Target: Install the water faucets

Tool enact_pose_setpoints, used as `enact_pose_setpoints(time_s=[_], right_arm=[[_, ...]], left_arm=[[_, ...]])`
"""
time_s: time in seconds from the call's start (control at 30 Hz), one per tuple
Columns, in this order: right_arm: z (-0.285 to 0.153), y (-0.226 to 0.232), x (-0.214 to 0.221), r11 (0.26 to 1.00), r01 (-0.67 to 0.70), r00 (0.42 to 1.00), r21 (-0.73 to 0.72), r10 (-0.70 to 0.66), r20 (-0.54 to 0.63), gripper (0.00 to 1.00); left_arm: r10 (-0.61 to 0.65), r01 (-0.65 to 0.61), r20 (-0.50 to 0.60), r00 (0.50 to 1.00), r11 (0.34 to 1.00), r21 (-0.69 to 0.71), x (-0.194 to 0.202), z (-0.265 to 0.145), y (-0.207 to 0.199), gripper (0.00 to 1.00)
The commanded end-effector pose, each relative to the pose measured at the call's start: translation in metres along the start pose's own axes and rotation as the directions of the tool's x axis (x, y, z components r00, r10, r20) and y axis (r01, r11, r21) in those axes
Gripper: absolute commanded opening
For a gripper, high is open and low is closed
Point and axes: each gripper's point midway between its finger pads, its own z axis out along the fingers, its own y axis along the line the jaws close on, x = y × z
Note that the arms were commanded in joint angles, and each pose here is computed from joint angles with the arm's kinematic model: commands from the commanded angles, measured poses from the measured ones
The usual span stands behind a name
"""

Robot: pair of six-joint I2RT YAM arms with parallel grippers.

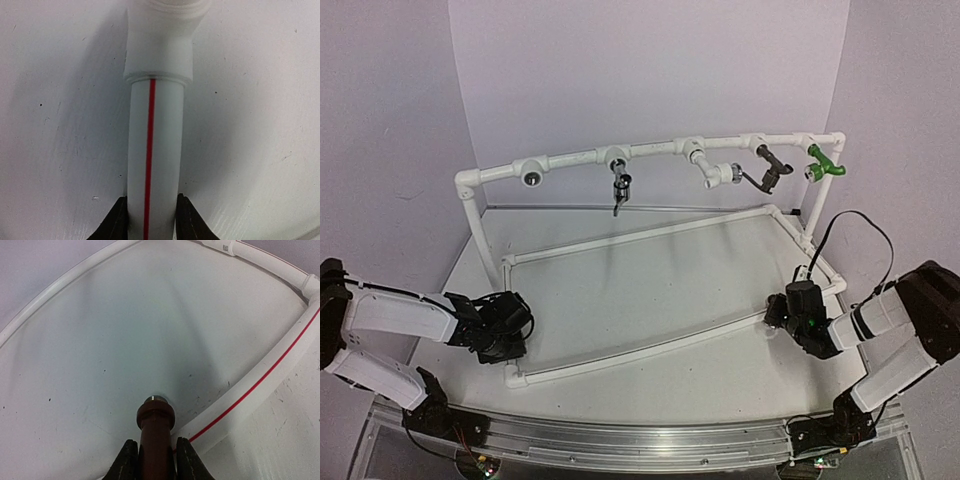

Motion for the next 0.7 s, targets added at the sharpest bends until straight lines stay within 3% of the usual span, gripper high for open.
enact_pose_setpoints(time_s=[0.0, 0.2, 0.5, 0.67], right_arm=[[0.016, 0.026, -0.032, 0.997, 0.001, 0.997, -0.071, 0.005, 0.074, 0.0], [0.019, 0.034, -0.046, 0.995, 0.011, 0.997, -0.103, -0.003, 0.076, 0.0], [-0.017, 0.021, -0.055, 0.998, 0.051, 0.999, -0.037, -0.051, -0.016, 0.0], [-0.036, 0.049, -0.05, 0.975, 0.114, 0.984, -0.193, -0.138, -0.115, 0.0]], left_arm=[[0.022, 0.056, -0.258, 0.966, 0.955, 0.291, 0.055, -0.006, -0.072, 0.3], [0.091, 0.014, -0.286, 0.954, 0.939, 0.345, 0.064, -0.013, -0.089, 0.28], [0.23, -0.087, -0.284, 0.931, 0.895, 0.438, 0.084, -0.028, -0.113, 0.27], [0.318, -0.144, -0.277, 0.907, 0.851, 0.505, 0.098, -0.04, -0.134, 0.26]])
